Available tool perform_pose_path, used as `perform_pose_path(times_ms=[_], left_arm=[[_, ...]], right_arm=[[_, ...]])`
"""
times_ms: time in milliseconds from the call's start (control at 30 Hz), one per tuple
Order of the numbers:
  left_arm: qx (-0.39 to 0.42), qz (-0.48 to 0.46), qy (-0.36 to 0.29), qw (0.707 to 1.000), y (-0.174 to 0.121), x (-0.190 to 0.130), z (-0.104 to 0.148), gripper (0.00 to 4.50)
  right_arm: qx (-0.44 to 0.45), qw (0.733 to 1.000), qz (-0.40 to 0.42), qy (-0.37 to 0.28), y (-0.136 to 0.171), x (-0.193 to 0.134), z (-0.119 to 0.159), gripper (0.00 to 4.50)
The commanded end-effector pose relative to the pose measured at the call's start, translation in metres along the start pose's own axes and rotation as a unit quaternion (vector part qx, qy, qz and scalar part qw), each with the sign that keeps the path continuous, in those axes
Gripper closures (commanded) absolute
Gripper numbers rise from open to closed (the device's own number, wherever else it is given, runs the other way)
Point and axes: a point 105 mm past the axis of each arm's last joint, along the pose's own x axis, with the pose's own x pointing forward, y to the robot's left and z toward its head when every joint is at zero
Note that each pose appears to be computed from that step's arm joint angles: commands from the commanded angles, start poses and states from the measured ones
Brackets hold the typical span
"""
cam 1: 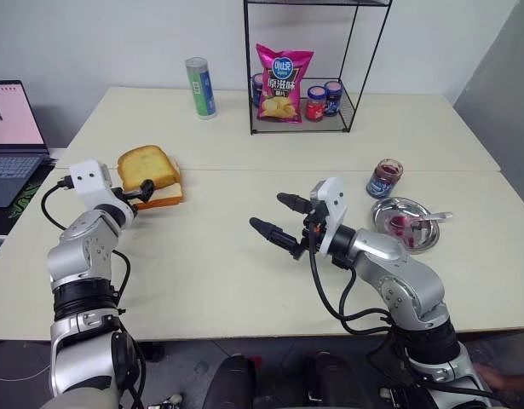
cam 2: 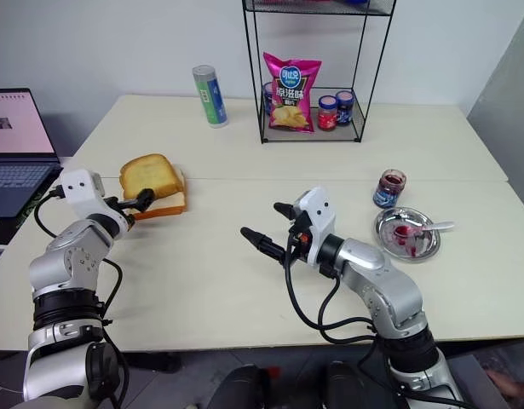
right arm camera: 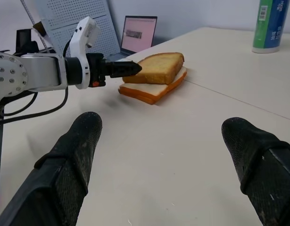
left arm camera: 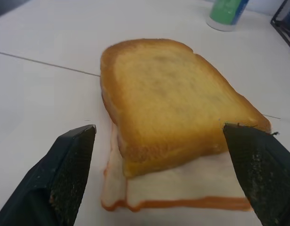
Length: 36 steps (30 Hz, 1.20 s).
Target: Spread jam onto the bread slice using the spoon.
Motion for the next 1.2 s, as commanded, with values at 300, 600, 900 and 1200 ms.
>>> perform_pose_path(times_ms=[300, 600, 900, 1200], left_arm=[[0.028, -0.007, 0.015, 0.999, 0.002, 0.007, 0.007, 0.38], [0.037, -0.014, 0.016, 0.999, 0.000, 0.010, 0.006, 2.06], [0.055, -0.009, 0.000, 0.998, 0.002, 0.010, 0.014, 3.99], [0.088, -0.157, -0.090, 0.979, -0.076, 0.003, 0.058, 4.49]], right_arm=[[-0.019, 0.999, -0.012, -0.028, 0.001, -0.003, 0.014, 0.00], [-0.020, 0.999, -0.013, -0.027, 0.001, -0.003, 0.014, 0.00], [-0.020, 0.999, -0.015, -0.027, 0.000, -0.004, 0.014, 0.00], [-0.038, 0.998, -0.048, -0.019, -0.018, -0.013, 0.015, 0.00]])
